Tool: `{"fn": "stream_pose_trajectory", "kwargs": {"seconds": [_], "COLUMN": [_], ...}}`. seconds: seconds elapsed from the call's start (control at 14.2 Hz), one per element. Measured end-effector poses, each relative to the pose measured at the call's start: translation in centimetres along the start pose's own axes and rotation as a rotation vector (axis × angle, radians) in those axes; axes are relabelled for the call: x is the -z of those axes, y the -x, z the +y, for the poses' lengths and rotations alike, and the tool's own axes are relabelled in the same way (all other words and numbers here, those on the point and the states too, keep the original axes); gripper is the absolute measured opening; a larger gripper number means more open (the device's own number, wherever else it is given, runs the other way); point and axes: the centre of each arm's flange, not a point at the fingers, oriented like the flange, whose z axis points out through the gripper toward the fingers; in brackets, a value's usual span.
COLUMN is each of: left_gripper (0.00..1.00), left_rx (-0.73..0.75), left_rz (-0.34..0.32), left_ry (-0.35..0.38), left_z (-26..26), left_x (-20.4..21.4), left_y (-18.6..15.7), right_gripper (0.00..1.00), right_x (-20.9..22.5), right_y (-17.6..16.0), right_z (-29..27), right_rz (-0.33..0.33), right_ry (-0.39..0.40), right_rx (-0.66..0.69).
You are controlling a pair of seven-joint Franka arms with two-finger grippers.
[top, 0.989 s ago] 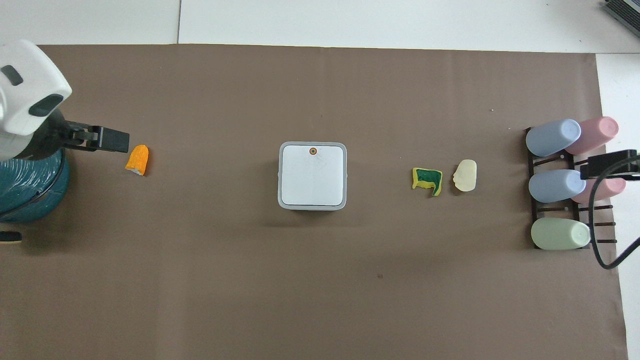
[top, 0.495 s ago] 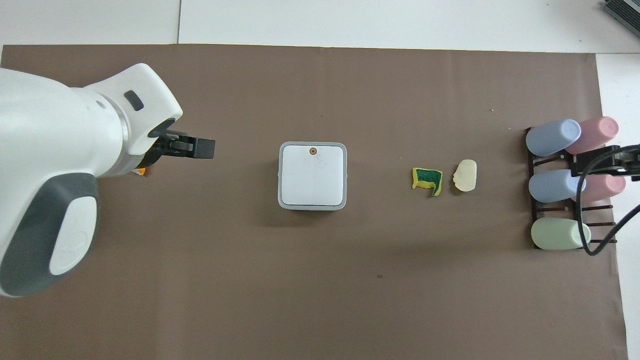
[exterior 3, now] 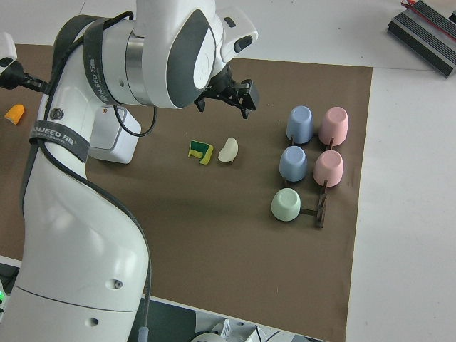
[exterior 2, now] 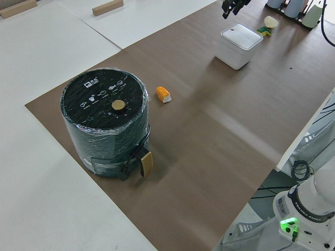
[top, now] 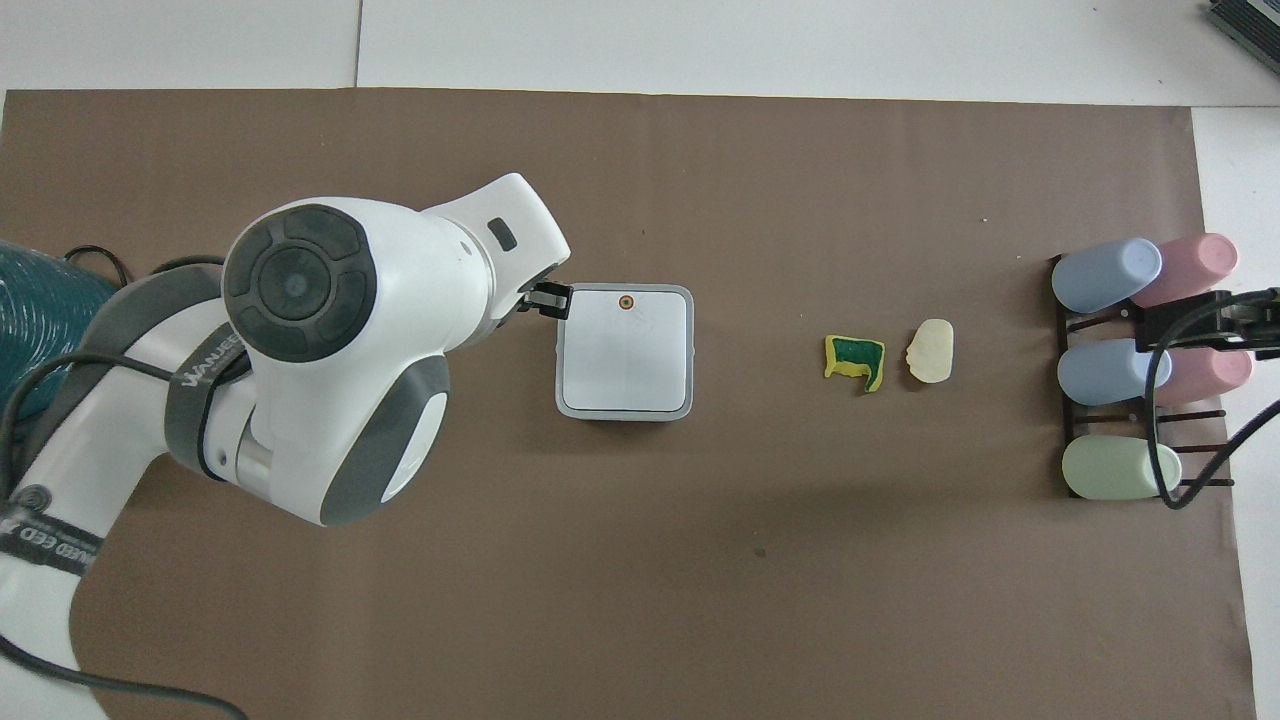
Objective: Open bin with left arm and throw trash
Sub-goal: 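Reach the left gripper over the lid of the white container, then grasp the lid with the left gripper while the right gripper reaches the cream object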
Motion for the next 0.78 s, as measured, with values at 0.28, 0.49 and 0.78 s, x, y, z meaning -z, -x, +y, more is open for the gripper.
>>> {"fn": "stream_pose_trajectory", "kwargs": {"seconds": [0.28, 0.49, 0.78], "left_gripper": [0.01, 0.01, 0.01], "left_rx": [-0.03, -0.011, 0.008], "left_rz": [0.055, 0.094, 0.094], "left_ry": [0.03, 0.047, 0.055], "left_z": [2.6, 3.6, 4.0], "left_x": [-2.1, -2.9, -5.8], "left_y": [0.6, 0.6, 0.7], "right_gripper": [1.0, 1.0, 1.0], "right_x": [-1.7, -5.9, -11.9], "right_y": [-0.4, -1.1, -2.9], "right_z": [-1.0, -2.7, -6.9], "right_rz": [0.017, 0.06, 0.072], "right_ry": [-0.005, -0.011, -0.012], "right_rx": [0.017, 0.046, 0.105]}}
